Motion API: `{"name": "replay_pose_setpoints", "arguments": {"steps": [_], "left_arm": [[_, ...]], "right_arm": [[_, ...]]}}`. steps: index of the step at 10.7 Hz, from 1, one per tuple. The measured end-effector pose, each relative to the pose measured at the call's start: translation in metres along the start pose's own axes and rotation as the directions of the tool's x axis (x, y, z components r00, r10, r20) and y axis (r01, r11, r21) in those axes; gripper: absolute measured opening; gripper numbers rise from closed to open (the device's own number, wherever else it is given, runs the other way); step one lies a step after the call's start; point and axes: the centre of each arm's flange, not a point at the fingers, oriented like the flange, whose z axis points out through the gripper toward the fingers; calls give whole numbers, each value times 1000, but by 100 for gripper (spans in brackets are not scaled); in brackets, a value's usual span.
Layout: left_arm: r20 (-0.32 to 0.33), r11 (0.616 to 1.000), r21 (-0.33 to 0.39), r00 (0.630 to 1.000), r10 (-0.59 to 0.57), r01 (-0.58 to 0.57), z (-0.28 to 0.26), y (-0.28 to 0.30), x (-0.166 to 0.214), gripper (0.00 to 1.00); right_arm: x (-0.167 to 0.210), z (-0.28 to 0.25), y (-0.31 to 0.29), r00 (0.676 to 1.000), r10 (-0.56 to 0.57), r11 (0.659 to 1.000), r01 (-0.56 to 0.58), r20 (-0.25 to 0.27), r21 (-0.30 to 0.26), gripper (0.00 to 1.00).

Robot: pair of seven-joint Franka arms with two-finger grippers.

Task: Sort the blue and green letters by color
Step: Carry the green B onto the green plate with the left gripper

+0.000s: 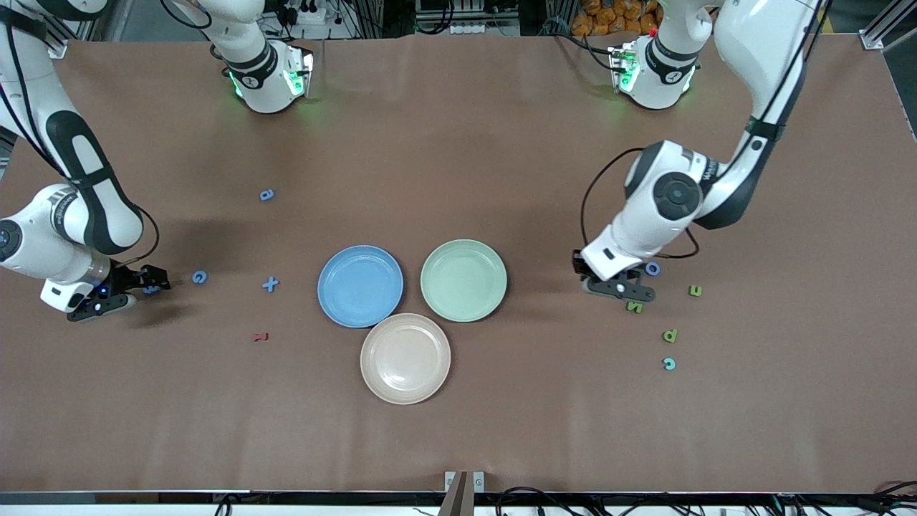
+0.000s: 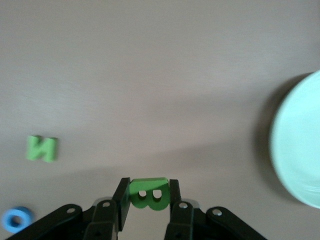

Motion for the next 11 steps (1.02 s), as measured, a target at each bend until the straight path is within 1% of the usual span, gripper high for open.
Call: {"name": "replay_pose_setpoints", "arguments": {"steps": [4, 5, 6, 7, 8, 9, 10, 11], "left_arm": [[25, 992, -40, 993, -118, 119, 17, 111, -18, 35], [32, 986, -50, 987, -155, 156, 24, 138, -21, 35], [31, 980, -53, 982, -188, 189, 31, 163, -23, 35], [26, 974, -54, 975, -219, 221, 36, 182, -23, 35], [29, 967, -57, 969, -245, 247, 42, 194, -24, 35], [41, 962, -56, 963, -267, 269, 52, 203, -25, 35], [50, 954, -44, 955, -294, 296, 65, 208, -27, 35], [50, 953, -27, 952, -301, 303, 78, 212, -29, 40]], "right_arm": [[0, -1, 0, 1000, -2, 1000, 2, 0, 0, 100], [0, -1, 1, 1000, -2, 1000, 2, 0, -1, 95], [-1, -1, 1, 1000, -4, 1000, 4, 1, -1, 93], [-1, -2, 3, 1000, -4, 1000, 4, 1, -2, 85], [-3, -5, 6, 1000, 1, 1000, -1, -2, -7, 72], [-6, -9, 10, 1000, 6, 1000, -6, -4, -9, 56], [-8, -10, 11, 1000, 8, 1000, -8, 6, -1, 41], [-9, -12, 9, 1000, 7, 1000, -7, 20, 10, 40]]}}
